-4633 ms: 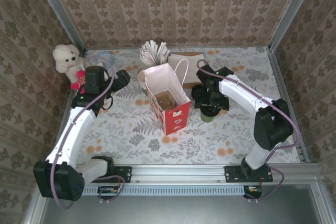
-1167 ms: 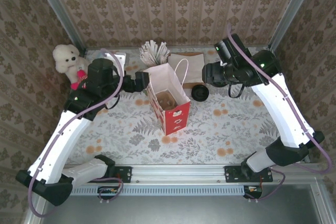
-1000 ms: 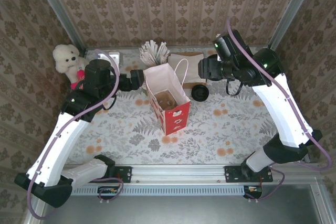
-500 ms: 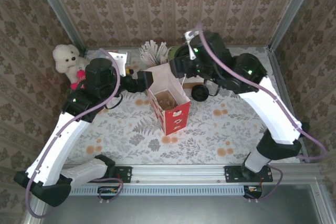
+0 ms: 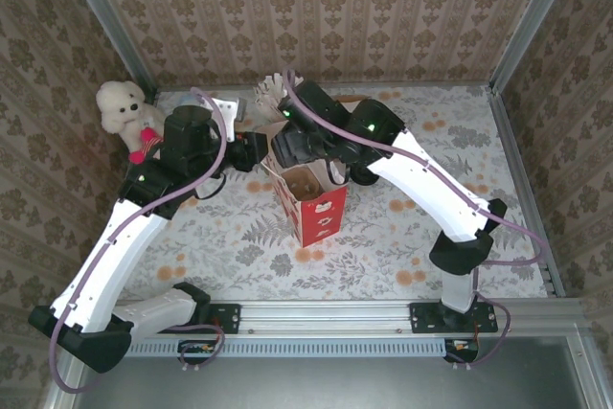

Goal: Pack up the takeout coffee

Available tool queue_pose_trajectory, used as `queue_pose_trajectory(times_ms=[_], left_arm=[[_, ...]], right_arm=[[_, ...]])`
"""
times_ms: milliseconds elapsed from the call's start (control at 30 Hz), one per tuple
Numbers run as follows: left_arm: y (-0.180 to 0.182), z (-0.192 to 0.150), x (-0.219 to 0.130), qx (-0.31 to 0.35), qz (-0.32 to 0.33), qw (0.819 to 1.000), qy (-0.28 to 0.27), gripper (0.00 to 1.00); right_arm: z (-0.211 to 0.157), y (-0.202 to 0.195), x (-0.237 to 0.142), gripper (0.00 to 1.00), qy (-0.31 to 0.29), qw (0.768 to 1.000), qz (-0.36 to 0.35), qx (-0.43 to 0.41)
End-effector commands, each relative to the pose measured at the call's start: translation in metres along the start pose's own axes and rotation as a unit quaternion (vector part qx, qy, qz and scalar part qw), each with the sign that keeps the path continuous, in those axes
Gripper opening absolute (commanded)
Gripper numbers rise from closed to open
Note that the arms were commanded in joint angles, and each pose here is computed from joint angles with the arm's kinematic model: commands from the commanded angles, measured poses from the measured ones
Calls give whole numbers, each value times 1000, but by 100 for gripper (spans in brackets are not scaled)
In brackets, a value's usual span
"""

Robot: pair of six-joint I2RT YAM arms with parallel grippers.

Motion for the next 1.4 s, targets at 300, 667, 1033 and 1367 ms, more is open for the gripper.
queue_pose_trajectory(times_ms=[300, 667, 1033, 1367], left_arm=[[2, -12, -5, -3, -3, 1000, 13, 5], [8, -17, -10, -4, 21, 1000, 12, 0], [7, -20, -9, 1, -4, 1000, -2, 0], [4, -21, -1, 4, -29, 1000, 11, 0]], right_arm=[[-16, 19, 32, 59, 64, 998, 9, 18], [-32, 9, 47, 59, 110, 994, -3, 26], [-41, -1, 50, 59, 134, 991, -10, 28], [-49, 10, 70, 59, 162, 986, -3, 27]])
Point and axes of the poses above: each hand's point on the last joint's axis, 136 mm out from that joint toward the fingers, its own x axis out along the fingers, its own y axis along the line the jaws close on, z = x × y, the point moved 9 cm from there along -x, back along the fingers, and after that the axes turned 7 degrees about -x, right-handed, at the moved point
